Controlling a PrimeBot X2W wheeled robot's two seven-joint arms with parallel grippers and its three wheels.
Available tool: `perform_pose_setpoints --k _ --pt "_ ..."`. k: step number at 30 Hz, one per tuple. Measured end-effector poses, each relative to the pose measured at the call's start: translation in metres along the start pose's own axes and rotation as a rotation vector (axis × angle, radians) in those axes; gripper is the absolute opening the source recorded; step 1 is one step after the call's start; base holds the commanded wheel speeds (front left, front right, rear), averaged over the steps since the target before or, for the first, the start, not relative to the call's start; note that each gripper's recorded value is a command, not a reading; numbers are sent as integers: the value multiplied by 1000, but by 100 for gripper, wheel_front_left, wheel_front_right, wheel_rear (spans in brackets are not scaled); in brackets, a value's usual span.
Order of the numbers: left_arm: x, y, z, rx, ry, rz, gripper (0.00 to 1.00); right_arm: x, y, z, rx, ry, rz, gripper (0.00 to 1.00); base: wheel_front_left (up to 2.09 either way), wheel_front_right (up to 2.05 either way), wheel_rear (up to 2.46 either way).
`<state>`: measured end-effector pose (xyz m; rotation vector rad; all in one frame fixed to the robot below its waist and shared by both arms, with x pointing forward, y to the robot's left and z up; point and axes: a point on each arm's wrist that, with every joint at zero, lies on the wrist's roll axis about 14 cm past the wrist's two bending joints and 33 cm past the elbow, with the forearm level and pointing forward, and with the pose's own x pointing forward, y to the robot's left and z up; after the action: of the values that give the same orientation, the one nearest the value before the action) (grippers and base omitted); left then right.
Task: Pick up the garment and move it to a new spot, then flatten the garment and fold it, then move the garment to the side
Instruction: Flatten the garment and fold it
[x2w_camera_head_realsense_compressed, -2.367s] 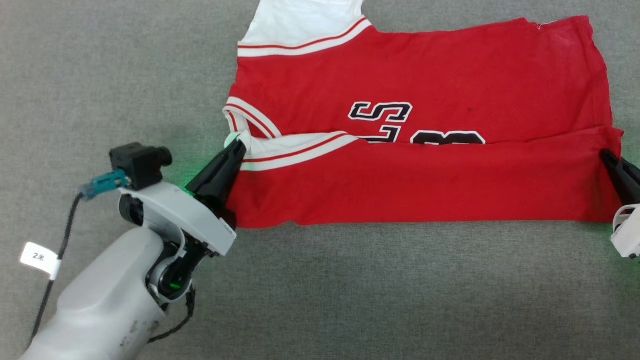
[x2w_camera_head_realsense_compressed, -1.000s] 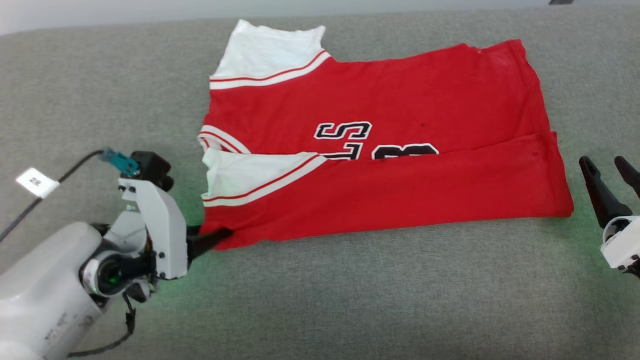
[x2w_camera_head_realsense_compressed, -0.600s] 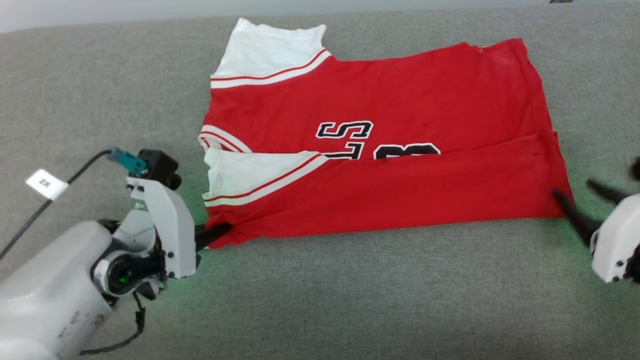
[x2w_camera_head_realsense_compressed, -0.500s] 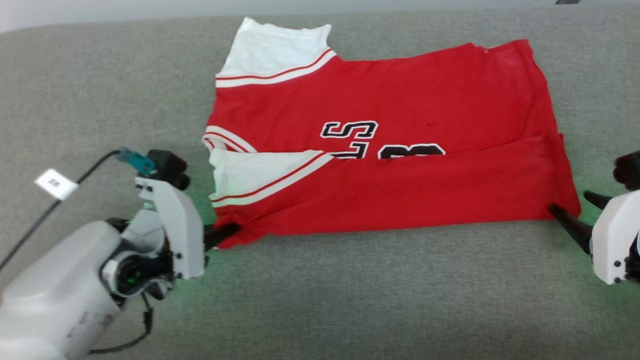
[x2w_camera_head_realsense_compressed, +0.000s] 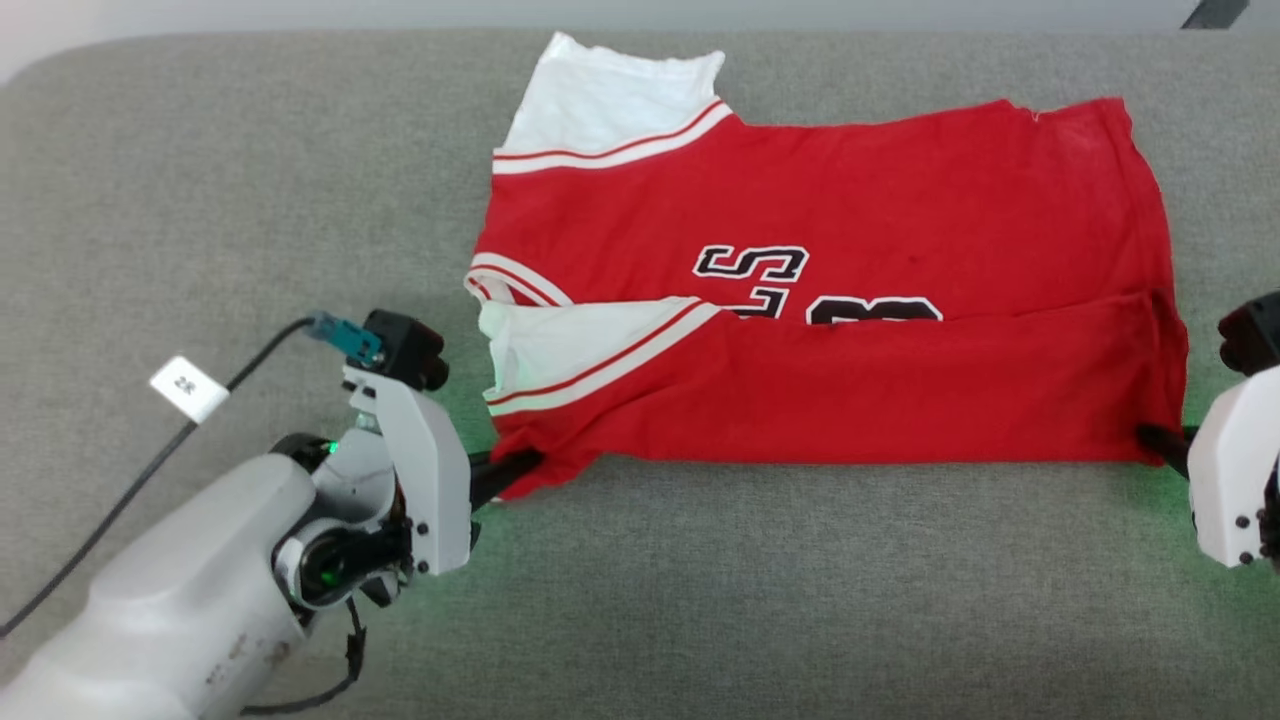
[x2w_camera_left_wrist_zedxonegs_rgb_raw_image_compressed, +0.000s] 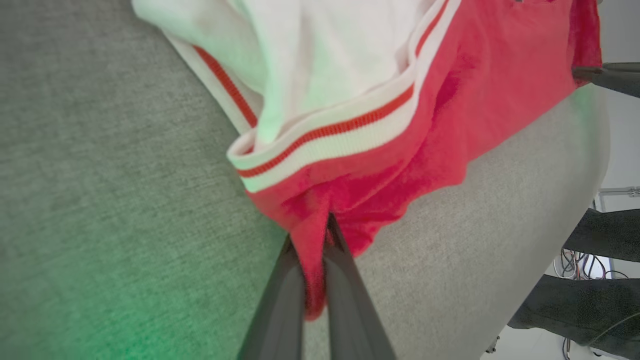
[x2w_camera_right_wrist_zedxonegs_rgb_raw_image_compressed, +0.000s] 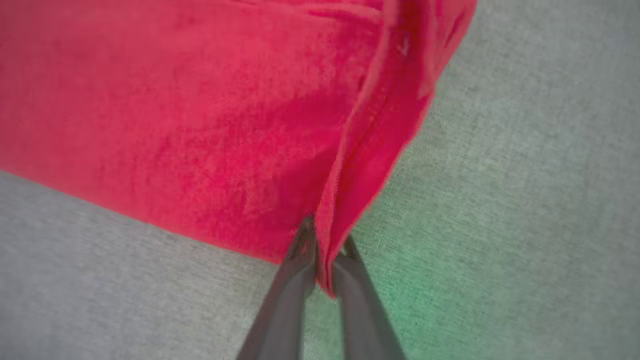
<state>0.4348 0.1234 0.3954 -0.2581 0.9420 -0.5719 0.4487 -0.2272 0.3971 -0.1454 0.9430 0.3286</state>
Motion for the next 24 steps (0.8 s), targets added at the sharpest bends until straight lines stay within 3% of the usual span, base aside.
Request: perform_pose_setpoints --k 8,21,22,23,24 --pt "-27 3 -14 49 -38 27 0 -23 6 -10 69 -65 32 0 0 0 0" --pt "-58 -20 -44 61 -54 -6 0 -55 30 -51 110 -71 85 0 0 0 0" --pt "-59 -21 -44 59 -58 -7 0 -57 28 -46 113 -99 76 24 0 0 0" --pt "-59 -22 -42 55 -70 -6 9 -59 25 -41 121 -131 63 49 0 0 0" --pt "-60 -22 -40 53 -85 -5 33 -61 23 -37 122 -157 50 100 0 0 0"
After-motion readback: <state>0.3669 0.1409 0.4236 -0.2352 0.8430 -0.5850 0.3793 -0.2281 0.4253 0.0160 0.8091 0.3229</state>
